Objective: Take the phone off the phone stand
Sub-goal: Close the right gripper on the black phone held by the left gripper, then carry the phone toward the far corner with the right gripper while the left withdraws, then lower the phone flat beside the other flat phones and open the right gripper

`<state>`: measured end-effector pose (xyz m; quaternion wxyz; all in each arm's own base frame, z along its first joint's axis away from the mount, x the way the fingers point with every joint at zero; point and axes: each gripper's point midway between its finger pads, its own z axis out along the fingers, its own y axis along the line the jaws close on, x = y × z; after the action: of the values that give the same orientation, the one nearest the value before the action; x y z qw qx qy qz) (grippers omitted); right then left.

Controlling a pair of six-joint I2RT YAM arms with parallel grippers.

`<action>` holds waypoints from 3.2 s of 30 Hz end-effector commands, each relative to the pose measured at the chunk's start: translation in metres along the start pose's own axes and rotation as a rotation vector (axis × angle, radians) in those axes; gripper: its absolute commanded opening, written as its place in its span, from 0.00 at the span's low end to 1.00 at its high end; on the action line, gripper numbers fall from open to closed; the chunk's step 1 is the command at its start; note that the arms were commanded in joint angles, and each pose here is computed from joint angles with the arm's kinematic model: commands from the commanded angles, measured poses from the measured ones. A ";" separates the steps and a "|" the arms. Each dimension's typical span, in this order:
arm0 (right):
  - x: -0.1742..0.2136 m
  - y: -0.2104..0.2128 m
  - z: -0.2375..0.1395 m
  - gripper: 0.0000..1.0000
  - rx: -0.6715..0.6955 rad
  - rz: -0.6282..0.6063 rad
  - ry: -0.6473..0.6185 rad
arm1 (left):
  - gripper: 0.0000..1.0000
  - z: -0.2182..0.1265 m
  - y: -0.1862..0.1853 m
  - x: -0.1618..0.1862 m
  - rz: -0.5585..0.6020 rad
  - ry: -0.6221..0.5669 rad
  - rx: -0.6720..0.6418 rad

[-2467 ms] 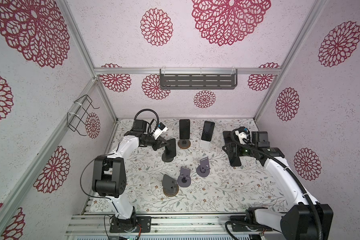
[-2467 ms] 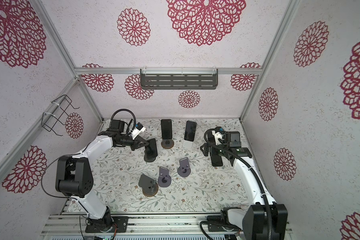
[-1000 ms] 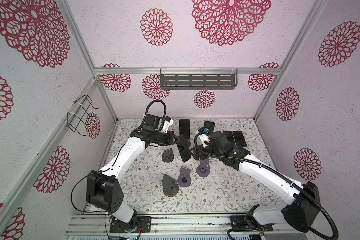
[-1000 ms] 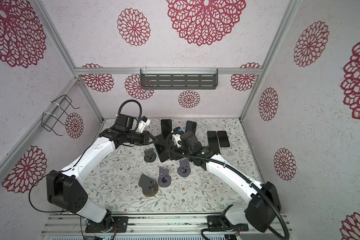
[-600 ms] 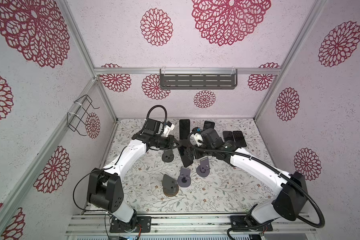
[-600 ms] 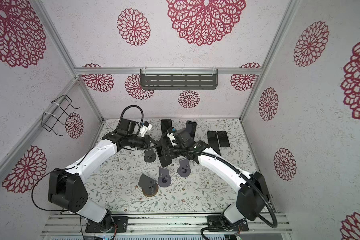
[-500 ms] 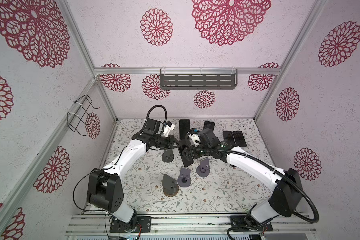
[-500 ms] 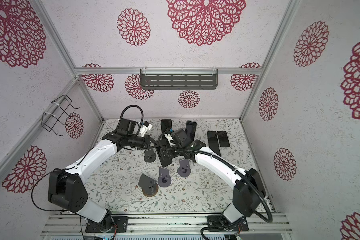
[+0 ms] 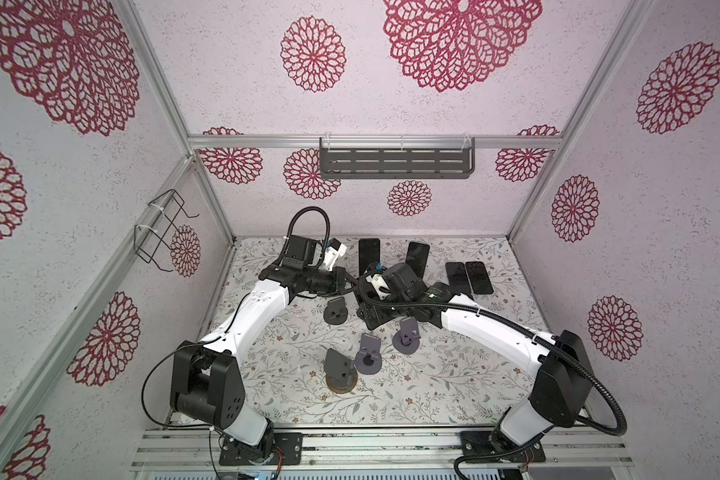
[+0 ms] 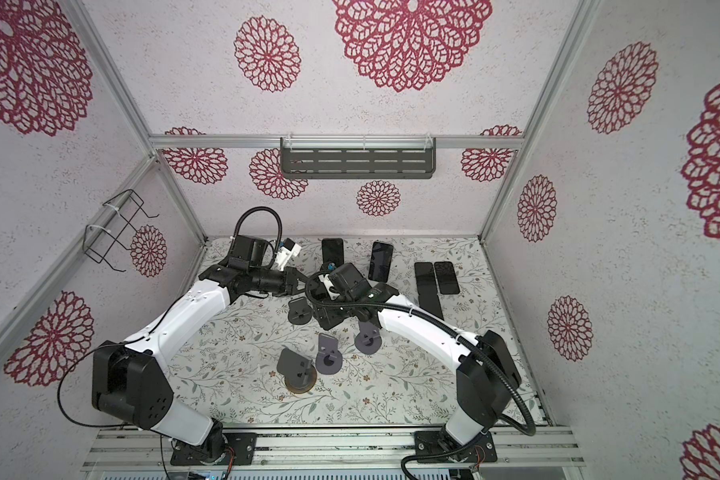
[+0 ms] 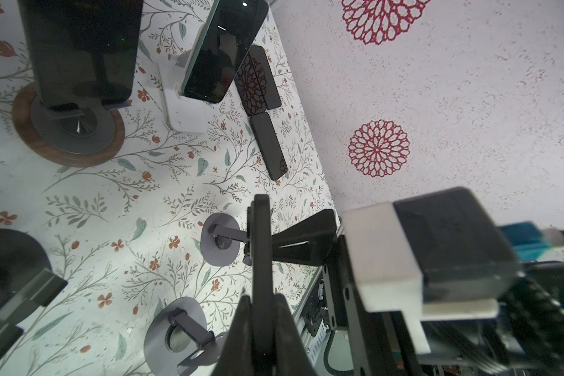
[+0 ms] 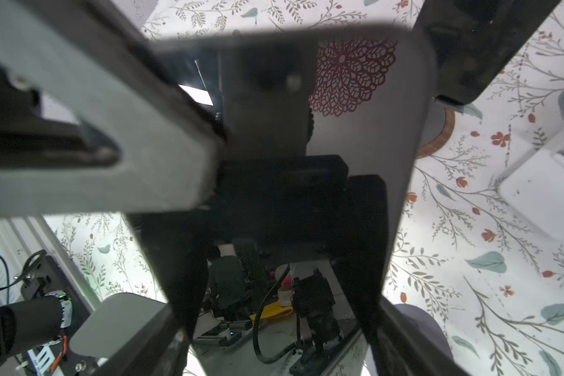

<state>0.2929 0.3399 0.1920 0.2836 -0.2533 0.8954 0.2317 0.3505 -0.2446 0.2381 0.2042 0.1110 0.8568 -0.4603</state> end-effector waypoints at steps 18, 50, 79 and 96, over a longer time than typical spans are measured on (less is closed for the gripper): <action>-0.021 -0.004 -0.020 0.68 0.041 -0.013 -0.117 | 0.08 -0.010 -0.010 -0.013 0.022 -0.055 0.045; 0.023 -0.244 -0.127 0.43 0.476 0.120 0.085 | 0.58 -0.048 0.033 -0.044 -0.036 -0.190 -0.058; 0.166 -0.406 -0.119 0.00 0.551 0.422 0.625 | 0.60 -0.112 0.033 -0.063 0.027 -0.355 -0.172; 0.169 -0.412 -0.097 0.00 0.518 0.447 0.668 | 0.60 -0.110 0.035 -0.063 0.018 -0.349 -0.170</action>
<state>0.3751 -0.0897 0.0425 -0.0159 -0.0304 0.9984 -0.0456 0.3918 -0.1346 0.2847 0.3478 0.0124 0.8487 -0.3982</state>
